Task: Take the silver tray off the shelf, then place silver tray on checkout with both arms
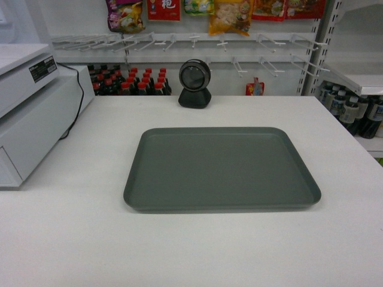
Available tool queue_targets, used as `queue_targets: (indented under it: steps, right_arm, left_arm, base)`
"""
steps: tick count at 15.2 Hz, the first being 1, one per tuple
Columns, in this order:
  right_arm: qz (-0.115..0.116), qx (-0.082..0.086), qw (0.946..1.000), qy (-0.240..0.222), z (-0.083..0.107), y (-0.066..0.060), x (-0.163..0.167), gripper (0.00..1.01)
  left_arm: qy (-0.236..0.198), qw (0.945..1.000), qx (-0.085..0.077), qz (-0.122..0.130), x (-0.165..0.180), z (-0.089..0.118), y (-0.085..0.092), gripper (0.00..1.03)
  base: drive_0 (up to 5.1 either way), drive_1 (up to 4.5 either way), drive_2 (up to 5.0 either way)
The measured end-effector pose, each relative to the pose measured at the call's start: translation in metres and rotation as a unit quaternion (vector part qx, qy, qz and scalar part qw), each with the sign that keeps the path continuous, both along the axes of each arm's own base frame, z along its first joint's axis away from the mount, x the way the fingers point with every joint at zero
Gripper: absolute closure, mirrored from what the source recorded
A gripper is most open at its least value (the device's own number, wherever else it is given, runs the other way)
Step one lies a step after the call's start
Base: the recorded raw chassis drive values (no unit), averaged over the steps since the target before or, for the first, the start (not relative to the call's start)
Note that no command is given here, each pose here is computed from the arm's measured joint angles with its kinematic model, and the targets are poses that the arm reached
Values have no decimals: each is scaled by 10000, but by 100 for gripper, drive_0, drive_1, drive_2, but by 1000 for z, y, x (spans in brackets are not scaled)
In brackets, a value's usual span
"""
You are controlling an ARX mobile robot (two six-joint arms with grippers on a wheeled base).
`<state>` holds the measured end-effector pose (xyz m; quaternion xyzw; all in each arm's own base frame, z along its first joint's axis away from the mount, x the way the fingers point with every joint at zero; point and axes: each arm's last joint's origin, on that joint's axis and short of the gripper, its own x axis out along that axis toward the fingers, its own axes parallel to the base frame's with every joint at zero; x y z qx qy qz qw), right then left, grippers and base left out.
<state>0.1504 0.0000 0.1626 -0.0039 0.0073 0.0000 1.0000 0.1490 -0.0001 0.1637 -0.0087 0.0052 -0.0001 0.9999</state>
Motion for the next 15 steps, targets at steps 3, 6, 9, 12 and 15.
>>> queue_targets:
  steps: [3,6,9,12,15]
  right_arm:
    - [0,0,10000,-27,2,0,-10,100]
    - [0,0,10000,-97,6,0,-20,100]
    - [0,0,9999,-135,8,0,-27,100]
    - [0,0,9999,-137,8,0,-32,100]
    - [0,0,9999,-143,8,0,-37,100]
  left_arm:
    - [11,10000,0,0,-10,0,0,102]
    - [-61,10000,0,0,-19,4,0,102]
    - [-93,10000,0,0,-26,6,0,102]
    - [-99,10000,0,0,-32,6,0,102]
    - [-103,9999,0,0,-36,6,0,102]
  base:
    - [0,0,0]
    - [0,0,0]
    - [0,0,0]
    - [0,0,0]
    - [0,0,0]
